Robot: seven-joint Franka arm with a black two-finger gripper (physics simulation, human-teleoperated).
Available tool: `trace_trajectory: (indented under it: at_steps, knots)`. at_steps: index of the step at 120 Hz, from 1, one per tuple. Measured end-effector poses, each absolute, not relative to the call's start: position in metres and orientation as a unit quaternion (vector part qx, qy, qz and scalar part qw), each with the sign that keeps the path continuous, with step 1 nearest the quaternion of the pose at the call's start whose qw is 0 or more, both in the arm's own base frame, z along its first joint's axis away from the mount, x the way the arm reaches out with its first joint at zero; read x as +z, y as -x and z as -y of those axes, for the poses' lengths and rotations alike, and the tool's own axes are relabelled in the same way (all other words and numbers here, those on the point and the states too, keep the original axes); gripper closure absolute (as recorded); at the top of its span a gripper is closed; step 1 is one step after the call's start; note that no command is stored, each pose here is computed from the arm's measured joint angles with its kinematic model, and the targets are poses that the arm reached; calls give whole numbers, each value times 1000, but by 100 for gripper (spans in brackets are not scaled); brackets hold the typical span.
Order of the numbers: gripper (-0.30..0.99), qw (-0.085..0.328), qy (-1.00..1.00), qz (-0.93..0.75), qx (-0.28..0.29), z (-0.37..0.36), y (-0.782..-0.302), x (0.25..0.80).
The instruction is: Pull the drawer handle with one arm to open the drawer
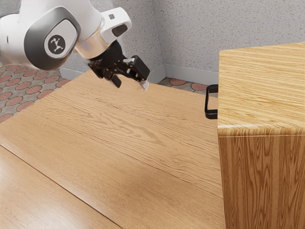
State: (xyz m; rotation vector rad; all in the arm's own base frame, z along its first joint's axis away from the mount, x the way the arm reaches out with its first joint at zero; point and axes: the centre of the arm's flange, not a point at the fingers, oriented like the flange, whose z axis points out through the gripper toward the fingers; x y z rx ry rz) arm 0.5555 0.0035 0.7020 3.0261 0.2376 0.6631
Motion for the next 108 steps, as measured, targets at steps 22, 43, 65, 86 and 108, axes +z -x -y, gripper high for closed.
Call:
trace_trajectory:
  at_steps: [22, 43, 65, 86, 108]
  knots:
    - [2, 34, -967, -102, 232, -8, -570, 719]
    - [2, 44, -965, -114, 231, -5, -581, 716]
    - [2, 45, -964, -125, 230, -1, -573, 717]
    - [2, 39, -959, -157, 233, -25, -556, 723]
    - [2, 30, -948, -211, 236, -80, -542, 726]
